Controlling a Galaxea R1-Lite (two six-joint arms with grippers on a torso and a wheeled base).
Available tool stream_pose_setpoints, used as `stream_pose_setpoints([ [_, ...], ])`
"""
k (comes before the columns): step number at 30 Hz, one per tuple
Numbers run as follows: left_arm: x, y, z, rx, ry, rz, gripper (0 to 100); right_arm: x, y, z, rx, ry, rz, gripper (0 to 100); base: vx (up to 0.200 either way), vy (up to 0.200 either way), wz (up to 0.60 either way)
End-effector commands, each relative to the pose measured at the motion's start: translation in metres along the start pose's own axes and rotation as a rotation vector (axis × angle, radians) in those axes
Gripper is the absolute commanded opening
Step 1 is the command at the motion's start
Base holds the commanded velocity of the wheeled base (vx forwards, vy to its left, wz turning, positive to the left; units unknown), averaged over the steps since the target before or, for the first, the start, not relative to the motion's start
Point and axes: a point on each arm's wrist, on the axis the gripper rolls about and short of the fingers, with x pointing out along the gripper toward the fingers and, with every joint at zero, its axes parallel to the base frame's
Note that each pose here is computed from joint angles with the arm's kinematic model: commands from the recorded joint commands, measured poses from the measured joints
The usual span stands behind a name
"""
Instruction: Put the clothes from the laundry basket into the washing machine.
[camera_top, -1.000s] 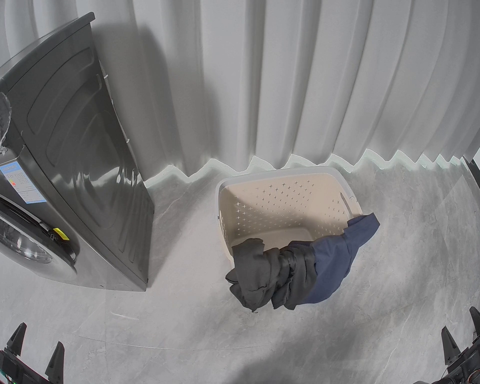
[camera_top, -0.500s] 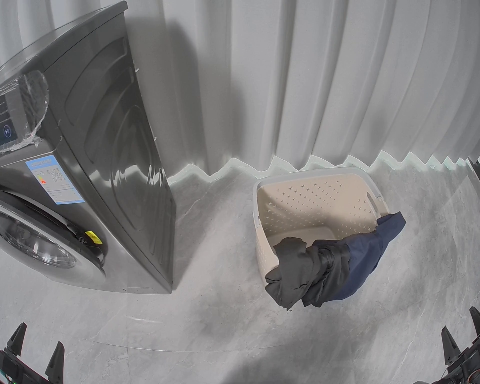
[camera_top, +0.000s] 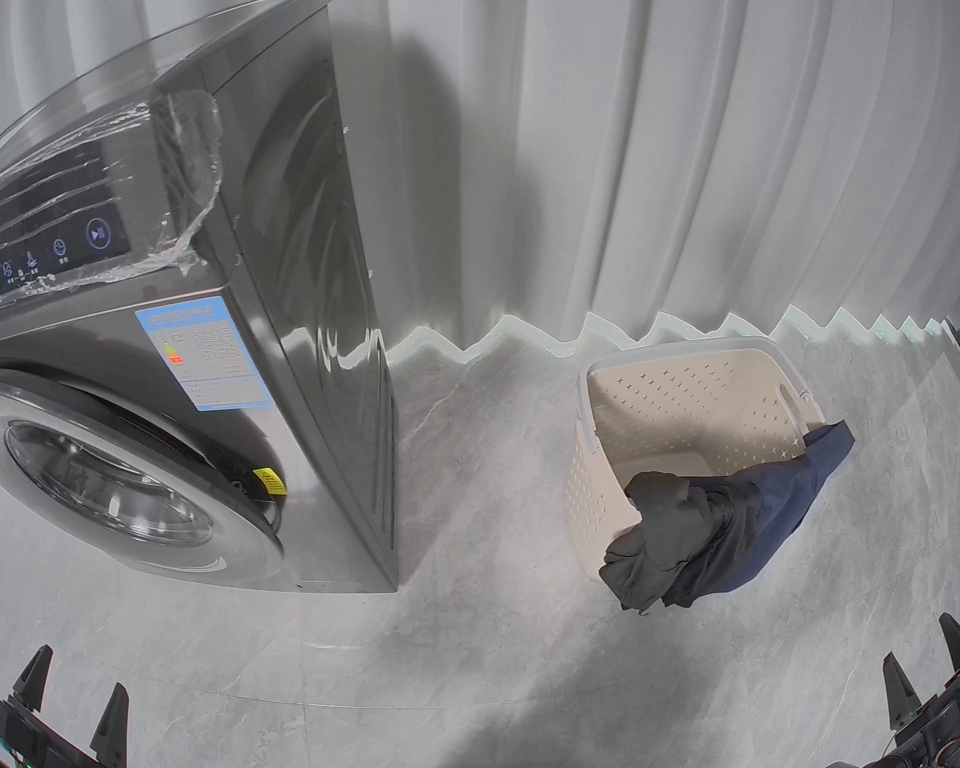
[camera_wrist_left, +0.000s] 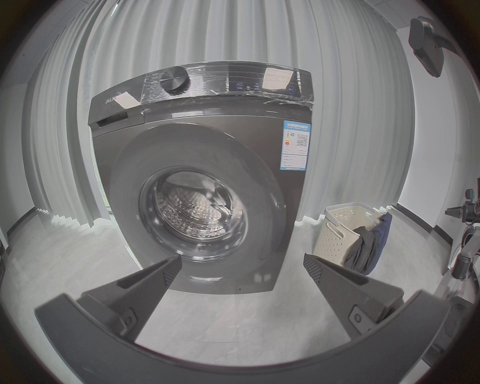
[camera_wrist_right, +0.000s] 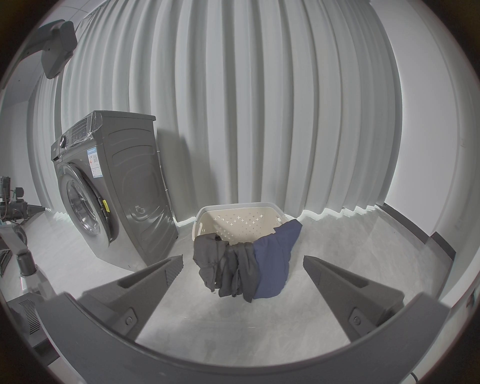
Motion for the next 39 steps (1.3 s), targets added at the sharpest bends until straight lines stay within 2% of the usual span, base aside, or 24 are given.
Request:
stream_pose_setpoints([
  [1,-0.0002,0.0001,-0.0048,0.005,-0.002,0.006,100,-0.0001,0.0,-0.0053,0.0,0.0,0.001,100,0.0,0.2,0.0],
  [4,-0.0002,0.0001,-0.0048,0.013,-0.002,0.006,100,-0.0001,0.0,-0.0053,0.0,0.0,0.001,100,0.0,0.0,0.0],
  [13,-0.0001,0.0,-0.0054,0.013,0.001,0.004,100,-0.0001,0.0,-0.0053,0.0,0.0,0.001,100,0.0,0.0,0.0],
  [16,-0.0001,0.0001,-0.0054,0.011,0.001,0.006,100,-0.0001,0.0,-0.0053,0.0,0.0,0.001,100,0.0,0.2,0.0],
  [18,-0.0001,0.0001,-0.0054,-0.006,0.001,0.009,100,-0.0001,0.0,-0.0053,0.0,0.0,0.001,100,0.0,0.2,0.0],
  [28,-0.0002,-0.0003,-0.0048,0.028,-0.002,-0.01,100,-0.0001,0.0,-0.0053,0.0,0.0,0.001,100,0.0,0.2,0.0],
  [30,-0.0002,-0.0003,-0.005,0.019,-0.001,-0.01,100,-0.0001,0.0,-0.0053,0.0,0.0,0.001,100,0.0,0.2,0.0],
  [39,-0.0002,-0.0002,-0.005,0.01,-0.001,-0.011,100,-0.0001,0.0,-0.0053,0.0,0.0,0.001,100,0.0,0.2,0.0],
])
